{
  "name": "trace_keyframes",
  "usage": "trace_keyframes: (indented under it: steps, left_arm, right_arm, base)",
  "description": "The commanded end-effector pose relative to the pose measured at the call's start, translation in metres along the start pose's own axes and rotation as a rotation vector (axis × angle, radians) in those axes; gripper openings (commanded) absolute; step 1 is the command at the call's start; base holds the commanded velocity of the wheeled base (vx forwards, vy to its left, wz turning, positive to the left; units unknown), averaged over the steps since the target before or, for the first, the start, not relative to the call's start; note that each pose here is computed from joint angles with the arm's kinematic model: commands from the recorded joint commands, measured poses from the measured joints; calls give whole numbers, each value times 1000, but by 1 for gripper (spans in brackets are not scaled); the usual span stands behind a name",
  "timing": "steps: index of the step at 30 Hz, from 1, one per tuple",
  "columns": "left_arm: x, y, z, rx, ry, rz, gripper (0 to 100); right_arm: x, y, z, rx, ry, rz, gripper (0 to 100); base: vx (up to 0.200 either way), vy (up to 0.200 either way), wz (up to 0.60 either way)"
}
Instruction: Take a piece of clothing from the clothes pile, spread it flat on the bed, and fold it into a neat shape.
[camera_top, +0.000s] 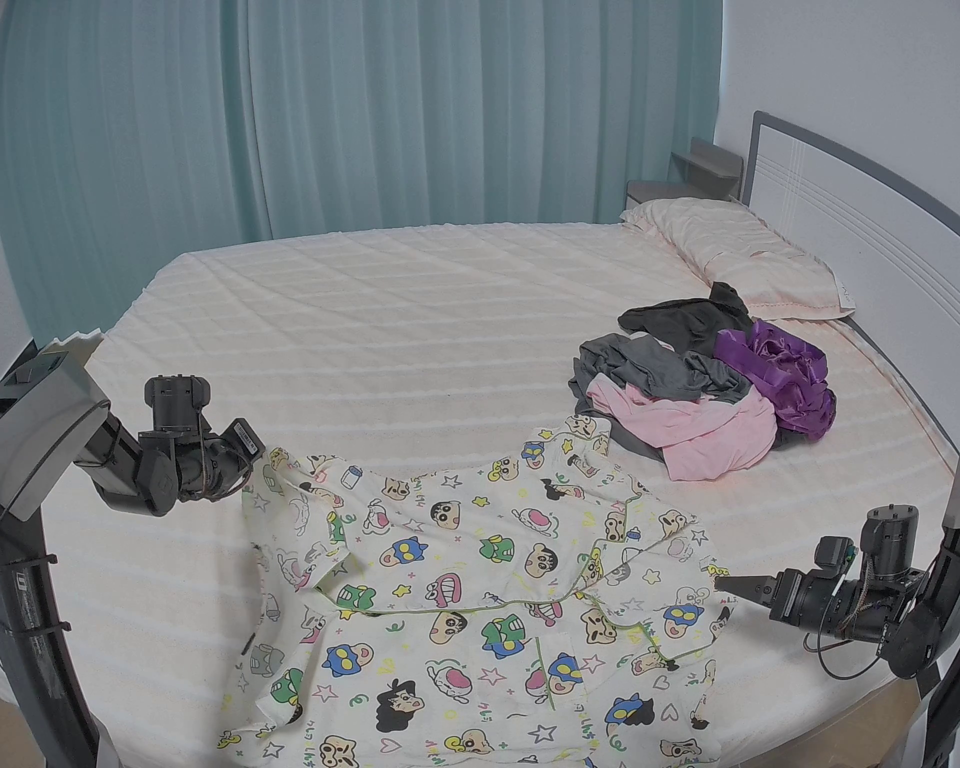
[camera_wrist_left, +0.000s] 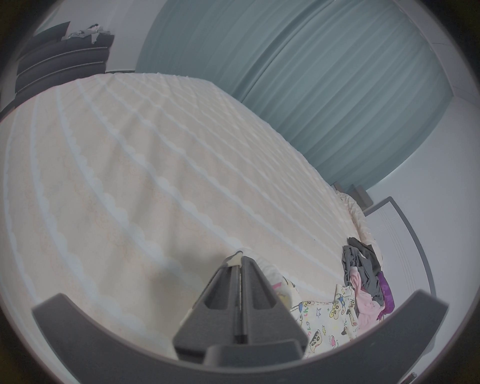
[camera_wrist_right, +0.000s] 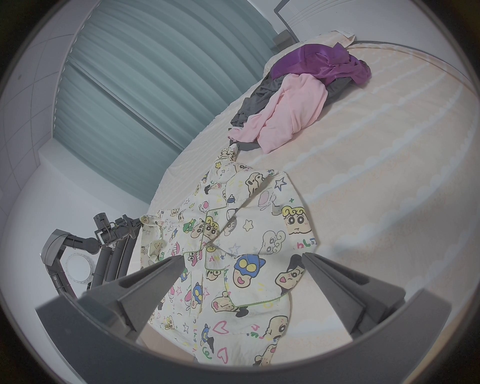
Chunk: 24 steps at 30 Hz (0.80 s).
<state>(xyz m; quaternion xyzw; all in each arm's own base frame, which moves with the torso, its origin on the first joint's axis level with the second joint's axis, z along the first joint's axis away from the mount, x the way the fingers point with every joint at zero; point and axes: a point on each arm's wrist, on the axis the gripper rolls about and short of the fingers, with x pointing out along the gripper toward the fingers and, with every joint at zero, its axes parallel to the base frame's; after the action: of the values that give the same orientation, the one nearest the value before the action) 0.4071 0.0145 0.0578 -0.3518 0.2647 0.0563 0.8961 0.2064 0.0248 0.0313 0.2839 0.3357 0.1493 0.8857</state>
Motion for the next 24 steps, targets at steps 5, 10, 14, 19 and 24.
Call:
trace_keyframes:
  steps: [5,10,14,19,24]
  left_arm:
    - [36,25,19,-39,37,-5,100]
    - [60,35,24,-60,62,33,100]
    - [67,41,28,-75,60,53,100]
    - [49,34,46,-148,23,32,100]
    - [9,18,50,-162,42,-1,100]
  right_arm:
    - [4,-4,-4,10,27,-15,100]
    - [5,-5,-4,11,29,-16,100]
    - [4,-4,-4,10,26,-14,100]
    - [4,-4,-4,10,26,-16,100]
    - [2,-4,-5,8,27,-15,100]
  base:
    - [0,0,0]
    - [0,0,0]
    - [0,0,0]
    - [0,0,0]
    - [0,0,0]
